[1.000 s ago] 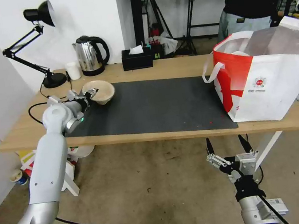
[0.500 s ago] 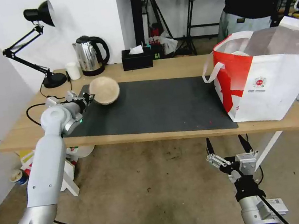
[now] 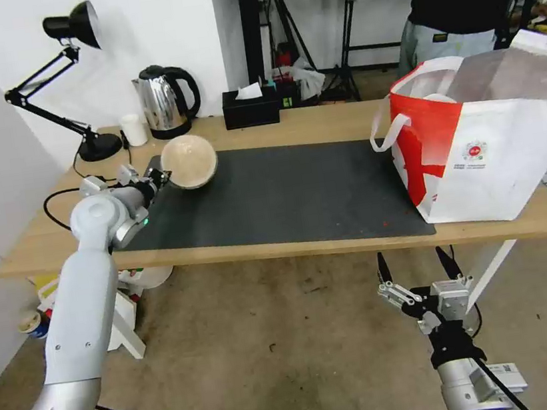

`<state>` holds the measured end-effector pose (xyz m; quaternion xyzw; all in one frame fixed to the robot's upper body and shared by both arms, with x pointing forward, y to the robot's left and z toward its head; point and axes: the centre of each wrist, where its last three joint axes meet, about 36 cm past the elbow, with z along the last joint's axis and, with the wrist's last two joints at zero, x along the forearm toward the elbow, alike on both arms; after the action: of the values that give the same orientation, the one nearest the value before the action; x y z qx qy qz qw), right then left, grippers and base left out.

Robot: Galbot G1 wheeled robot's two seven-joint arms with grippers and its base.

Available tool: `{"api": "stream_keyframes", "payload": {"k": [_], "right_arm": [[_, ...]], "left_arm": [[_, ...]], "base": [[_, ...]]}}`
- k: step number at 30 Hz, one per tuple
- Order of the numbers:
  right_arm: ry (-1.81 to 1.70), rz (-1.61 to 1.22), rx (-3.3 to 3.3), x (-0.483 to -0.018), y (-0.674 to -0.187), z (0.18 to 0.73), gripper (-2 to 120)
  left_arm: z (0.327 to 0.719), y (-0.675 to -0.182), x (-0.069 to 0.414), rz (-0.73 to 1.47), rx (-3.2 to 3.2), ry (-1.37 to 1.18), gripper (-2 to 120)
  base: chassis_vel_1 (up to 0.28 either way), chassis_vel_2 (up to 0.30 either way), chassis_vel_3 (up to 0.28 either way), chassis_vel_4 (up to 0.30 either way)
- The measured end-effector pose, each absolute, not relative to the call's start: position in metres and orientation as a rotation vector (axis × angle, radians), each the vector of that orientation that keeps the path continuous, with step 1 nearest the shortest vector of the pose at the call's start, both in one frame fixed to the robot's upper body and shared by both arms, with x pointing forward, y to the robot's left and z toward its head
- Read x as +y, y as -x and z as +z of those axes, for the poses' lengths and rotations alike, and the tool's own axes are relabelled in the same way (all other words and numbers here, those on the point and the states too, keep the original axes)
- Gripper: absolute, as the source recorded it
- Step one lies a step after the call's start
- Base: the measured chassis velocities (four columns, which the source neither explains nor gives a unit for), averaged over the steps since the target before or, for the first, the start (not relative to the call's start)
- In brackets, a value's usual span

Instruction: Pick up the trash from the table and place it into the takeout bag.

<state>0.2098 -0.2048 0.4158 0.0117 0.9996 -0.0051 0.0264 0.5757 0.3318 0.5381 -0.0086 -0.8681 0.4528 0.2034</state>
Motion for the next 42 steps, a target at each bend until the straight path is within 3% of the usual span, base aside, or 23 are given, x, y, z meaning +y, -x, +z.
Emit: {"api": "stream_keyframes", "payload": {"k": [10,30,42], "right_arm": [[-0.036,-0.016,3.089,-0.205,-0.21,0.416,100],[-0.036,-0.016,3.089,-0.205,-0.21,0.416,100],[-0.036,-0.016,3.089,-0.205,-0.21,0.416,100]], "left_arm": [[0.601,-0.555,0.308,1.26,-2.574,0.393,0],[0.656,-0.569,0.251,1.019,-2.714,1.128,0],[0.661,-0.594,0.2,0.968,-2.654,1.295,0]], "base": [[0.0,0.0,0.0,0.0],[0.0,0.0,0.0,0.0],[0.0,0.0,0.0,0.0]]}}
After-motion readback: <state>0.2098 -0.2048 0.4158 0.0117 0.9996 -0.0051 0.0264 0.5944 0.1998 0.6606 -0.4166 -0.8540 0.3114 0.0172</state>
